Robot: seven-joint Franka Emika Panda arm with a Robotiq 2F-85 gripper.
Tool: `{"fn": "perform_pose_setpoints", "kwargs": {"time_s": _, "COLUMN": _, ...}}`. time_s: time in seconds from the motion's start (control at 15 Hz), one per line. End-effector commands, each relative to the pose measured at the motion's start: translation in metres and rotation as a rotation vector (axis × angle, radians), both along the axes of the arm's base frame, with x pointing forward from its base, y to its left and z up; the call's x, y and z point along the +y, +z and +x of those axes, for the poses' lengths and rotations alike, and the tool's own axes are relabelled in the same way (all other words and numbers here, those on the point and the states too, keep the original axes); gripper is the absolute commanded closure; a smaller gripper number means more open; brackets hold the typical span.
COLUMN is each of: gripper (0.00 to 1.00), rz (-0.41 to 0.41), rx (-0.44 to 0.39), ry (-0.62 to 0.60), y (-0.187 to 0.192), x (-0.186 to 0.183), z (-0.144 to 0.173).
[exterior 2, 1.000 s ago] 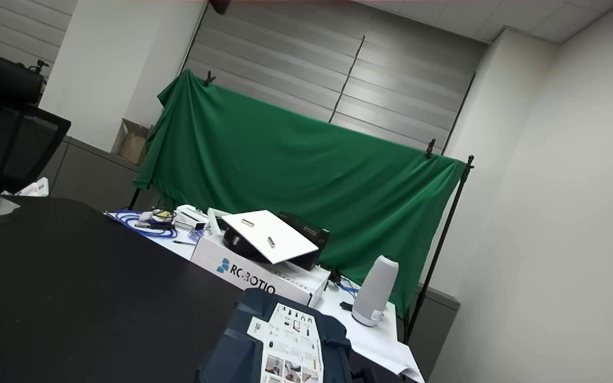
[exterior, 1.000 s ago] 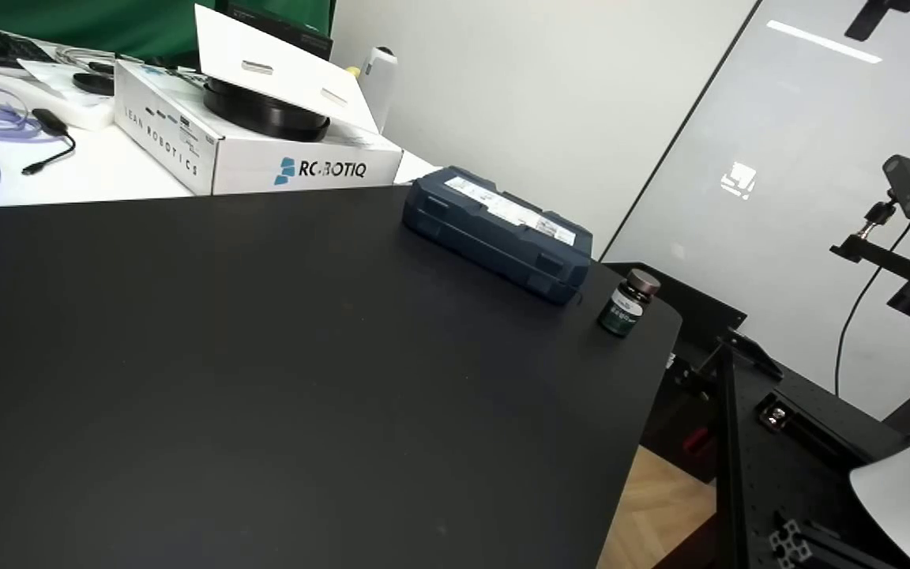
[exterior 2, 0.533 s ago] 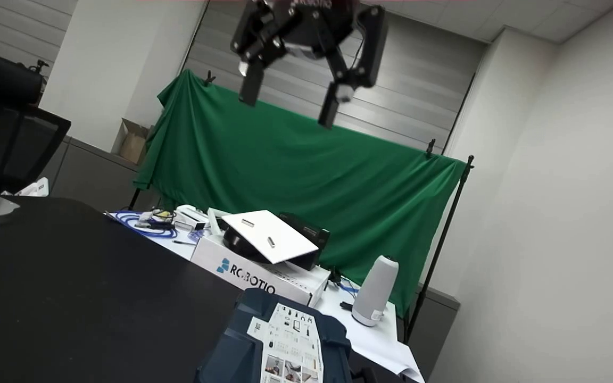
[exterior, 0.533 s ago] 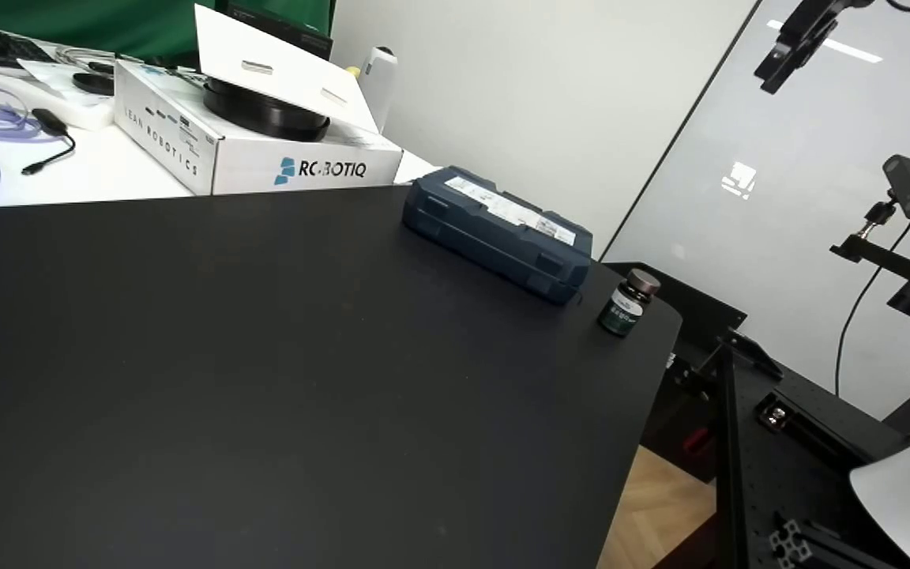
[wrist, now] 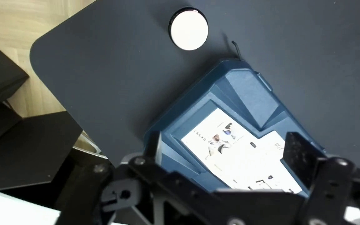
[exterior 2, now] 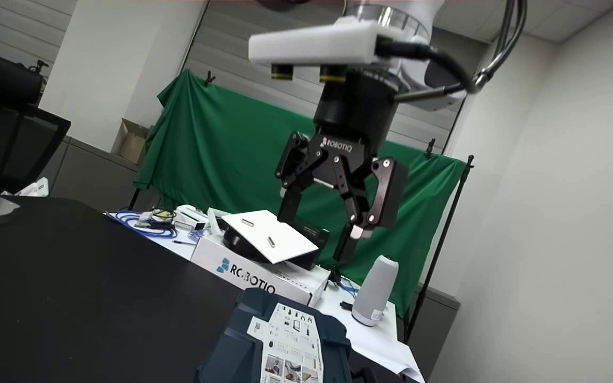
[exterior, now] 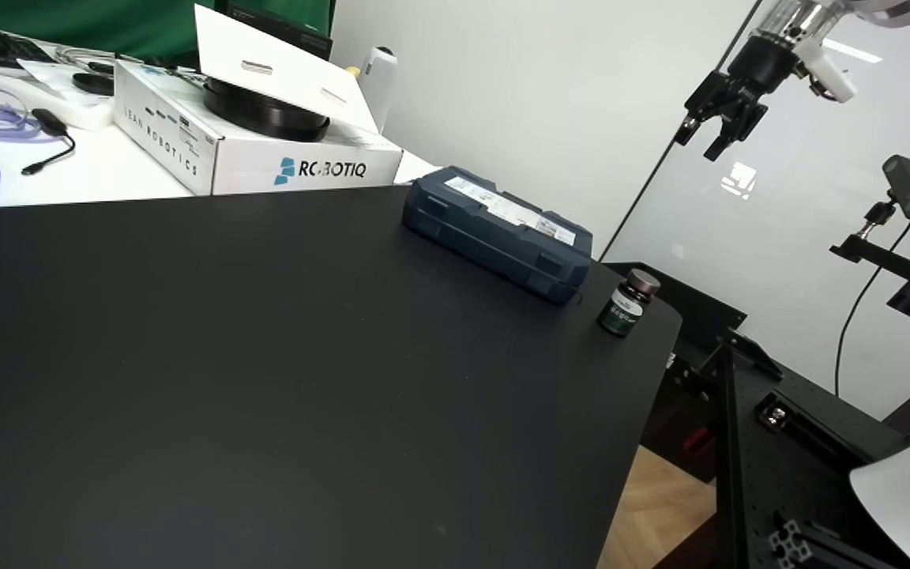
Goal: Pick up the bottle and put it on the tool box
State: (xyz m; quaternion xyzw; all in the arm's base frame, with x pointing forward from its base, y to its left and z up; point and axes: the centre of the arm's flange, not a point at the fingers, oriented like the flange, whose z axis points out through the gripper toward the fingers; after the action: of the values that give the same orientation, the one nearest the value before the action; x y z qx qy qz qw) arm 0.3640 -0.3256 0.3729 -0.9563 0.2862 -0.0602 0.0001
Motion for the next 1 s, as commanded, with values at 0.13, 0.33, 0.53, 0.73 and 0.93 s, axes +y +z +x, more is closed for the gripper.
{"fn": "perform_pose_setpoints", "kwargs": {"time_s": 0.13, "gripper": 0.00, "rz": 0.032, "rx": 0.071, "ry": -0.276, "y": -0.054, "x": -0.019, "z": 0.024}}
{"fn": "perform_pose_setpoints", "kwargs": {"time_s": 0.33, "gripper": 0.00, "rz": 0.048, "rx": 0.113, "ry": -0.370, "y": -0.081, "x": -0.017, "z": 0.021}}
{"fn": "perform_pose_setpoints", "kwargs": {"time_s": 0.53, "gripper": 0.00, "rz": 0.045, "rx": 0.158, "ry": -0.407, "y": -0.107, "x": -0.011, "z": 0.012}}
{"fn": "perform_pose_setpoints", "kwargs": {"time_s": 0.73, "gripper": 0.00, "rz": 0.059, "rx": 0.199, "ry": -0.405, "y": -0.126, "x": -0.010, "z": 0.004}}
{"fn": "perform_pose_setpoints", "kwargs": {"time_s": 0.93, "gripper": 0.00, "rz": 0.055, "rx": 0.199, "ry": -0.367, "y": -0.124, "x": -0.009, "z": 0.005}}
